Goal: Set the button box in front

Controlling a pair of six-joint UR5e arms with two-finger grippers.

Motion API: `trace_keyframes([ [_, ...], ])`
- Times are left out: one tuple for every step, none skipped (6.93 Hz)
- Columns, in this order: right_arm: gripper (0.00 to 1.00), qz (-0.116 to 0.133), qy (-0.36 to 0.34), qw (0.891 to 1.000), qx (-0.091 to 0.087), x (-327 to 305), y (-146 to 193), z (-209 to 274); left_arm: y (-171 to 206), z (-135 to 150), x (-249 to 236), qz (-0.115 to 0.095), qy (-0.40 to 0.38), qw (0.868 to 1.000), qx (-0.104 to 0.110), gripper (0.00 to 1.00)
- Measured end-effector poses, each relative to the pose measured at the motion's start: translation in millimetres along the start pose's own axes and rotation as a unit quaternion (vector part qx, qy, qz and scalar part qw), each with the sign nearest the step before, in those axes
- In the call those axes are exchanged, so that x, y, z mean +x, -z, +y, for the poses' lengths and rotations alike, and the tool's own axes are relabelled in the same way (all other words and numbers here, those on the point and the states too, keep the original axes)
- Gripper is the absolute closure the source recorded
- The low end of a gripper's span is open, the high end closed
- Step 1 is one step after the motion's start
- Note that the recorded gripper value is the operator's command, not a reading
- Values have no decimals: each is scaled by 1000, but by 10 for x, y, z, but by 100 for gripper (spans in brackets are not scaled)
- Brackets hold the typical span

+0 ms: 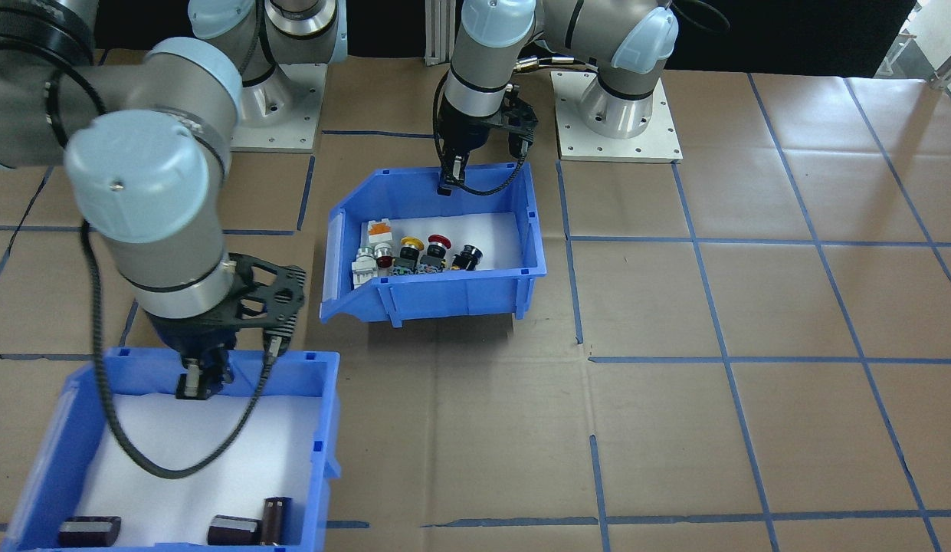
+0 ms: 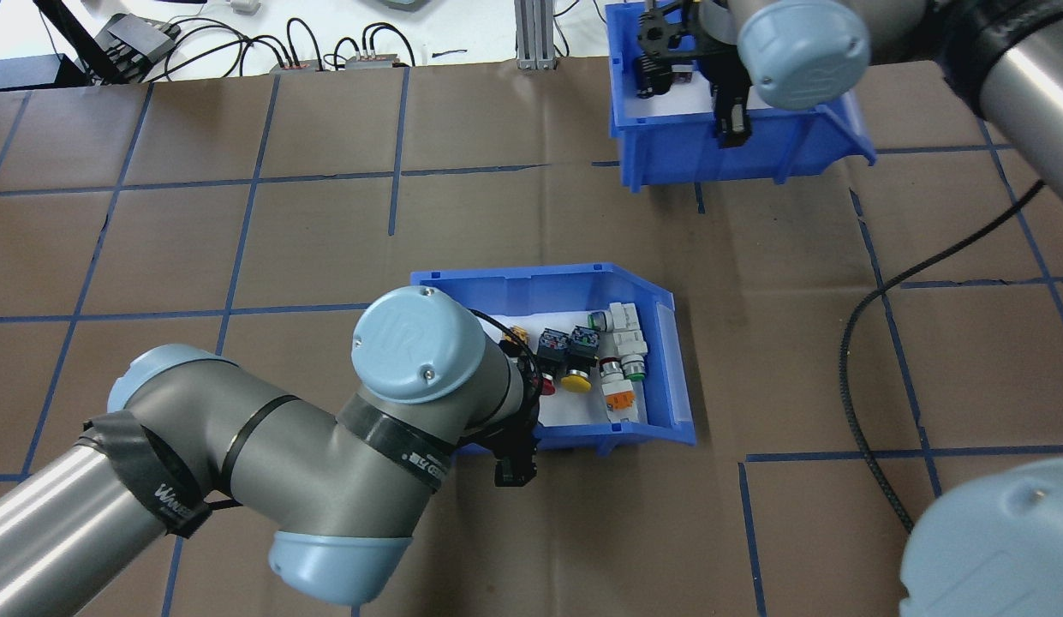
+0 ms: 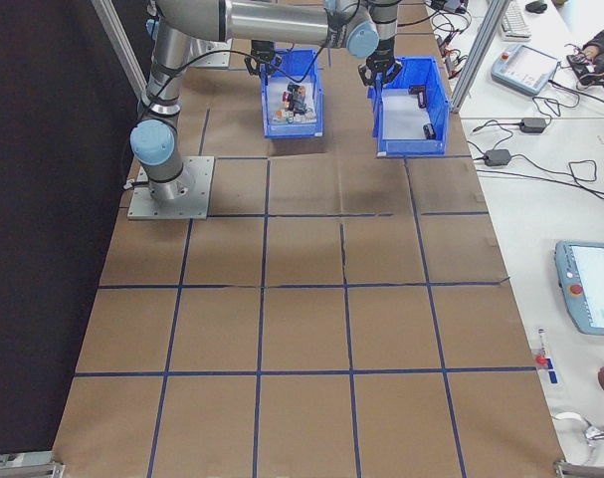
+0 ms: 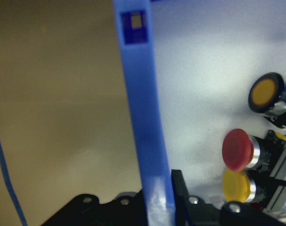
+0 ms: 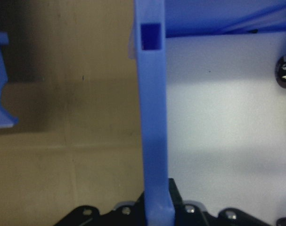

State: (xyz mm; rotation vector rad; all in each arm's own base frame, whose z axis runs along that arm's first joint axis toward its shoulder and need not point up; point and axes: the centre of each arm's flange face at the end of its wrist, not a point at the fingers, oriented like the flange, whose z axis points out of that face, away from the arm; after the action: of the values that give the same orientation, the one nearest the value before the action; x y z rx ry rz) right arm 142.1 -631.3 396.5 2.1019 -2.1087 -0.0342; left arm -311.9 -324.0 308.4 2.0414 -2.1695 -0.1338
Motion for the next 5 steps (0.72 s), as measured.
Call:
trace_keyframes([
  [98, -7, 6, 1000, -1, -183, 11, 510, 164, -272, 145, 7, -9, 1000, 7, 100],
  [98, -14, 6, 1000, -1, -407, 11, 936, 284, -582, 340, 12, -12, 1000, 10, 100],
  [98, -21, 3, 1000, 5, -652, -3, 1240, 363, -845, 568, 18, -15, 1000, 12, 100],
  [98, -26, -1, 1000, 15, -929, -25, 1437, 433, -1006, 836, 24, -19, 999, 12, 100],
  [98, -28, -9, 999, 21, -1263, -21, 1552, 474, -1065, 1189, 29, -21, 999, 13, 100],
])
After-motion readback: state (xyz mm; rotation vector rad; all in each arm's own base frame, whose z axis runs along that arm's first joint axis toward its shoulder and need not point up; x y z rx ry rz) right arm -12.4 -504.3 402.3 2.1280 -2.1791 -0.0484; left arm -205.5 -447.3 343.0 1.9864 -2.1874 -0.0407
